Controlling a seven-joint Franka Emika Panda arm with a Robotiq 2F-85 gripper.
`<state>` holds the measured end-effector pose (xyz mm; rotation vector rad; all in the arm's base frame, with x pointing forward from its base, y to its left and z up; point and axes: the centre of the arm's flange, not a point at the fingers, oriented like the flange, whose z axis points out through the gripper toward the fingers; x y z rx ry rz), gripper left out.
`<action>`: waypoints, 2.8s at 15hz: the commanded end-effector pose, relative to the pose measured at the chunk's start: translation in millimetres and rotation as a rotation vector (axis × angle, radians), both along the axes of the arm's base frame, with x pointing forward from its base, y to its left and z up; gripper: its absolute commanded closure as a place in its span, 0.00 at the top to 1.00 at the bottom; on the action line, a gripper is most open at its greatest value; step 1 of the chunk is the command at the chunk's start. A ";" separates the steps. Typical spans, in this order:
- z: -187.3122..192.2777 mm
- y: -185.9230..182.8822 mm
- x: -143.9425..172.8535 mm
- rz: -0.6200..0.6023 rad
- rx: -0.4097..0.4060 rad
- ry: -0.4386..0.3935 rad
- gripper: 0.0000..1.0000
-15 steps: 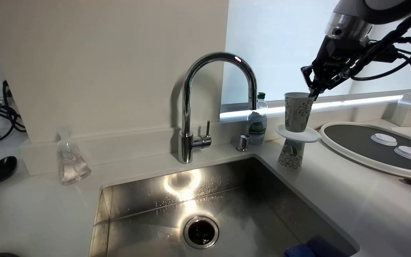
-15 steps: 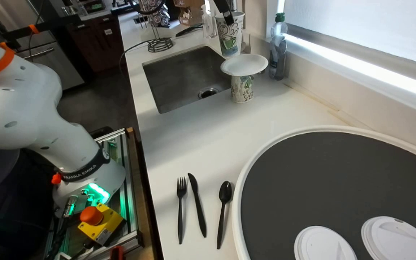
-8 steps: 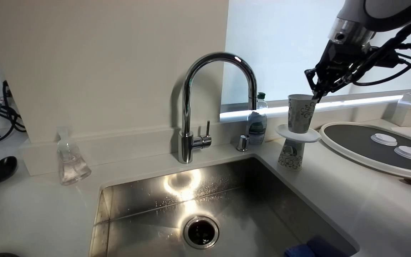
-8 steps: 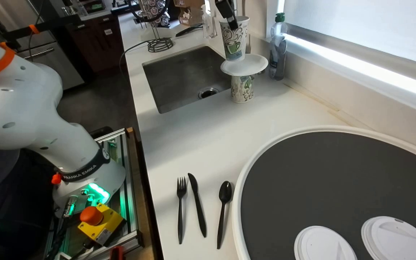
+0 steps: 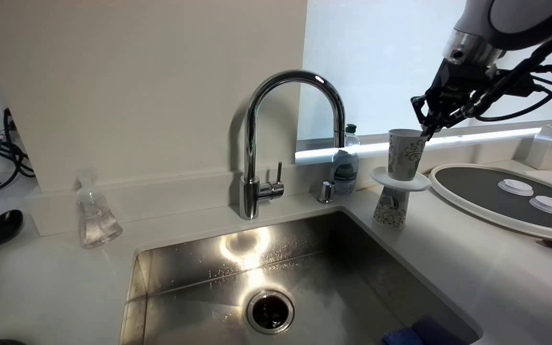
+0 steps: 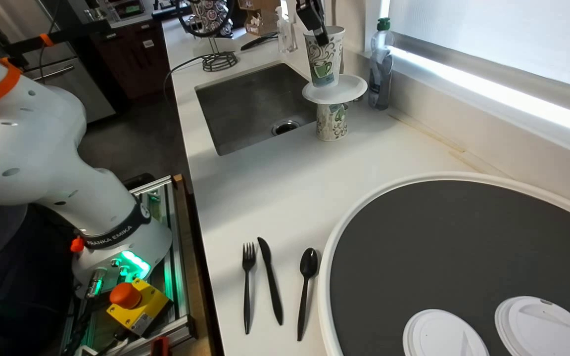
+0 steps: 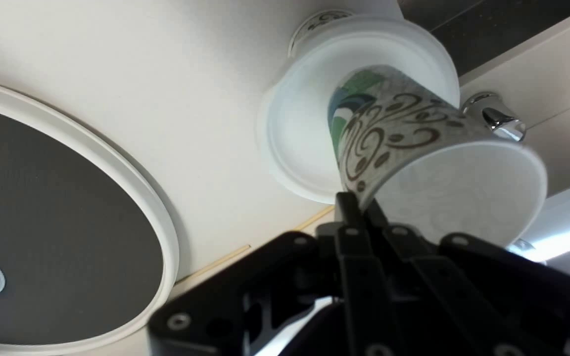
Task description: Move the tap to the left and put the cup on top of the other cup
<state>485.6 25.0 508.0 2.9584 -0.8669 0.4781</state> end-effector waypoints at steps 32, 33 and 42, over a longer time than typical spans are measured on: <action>-24.4 -3.9 -4.4 -0.134 0.038 -0.033 0.01; -24.2 -4.7 -4.4 -0.136 0.038 -0.034 0.01; -25.1 -4.6 -4.1 -0.134 0.039 -0.028 0.35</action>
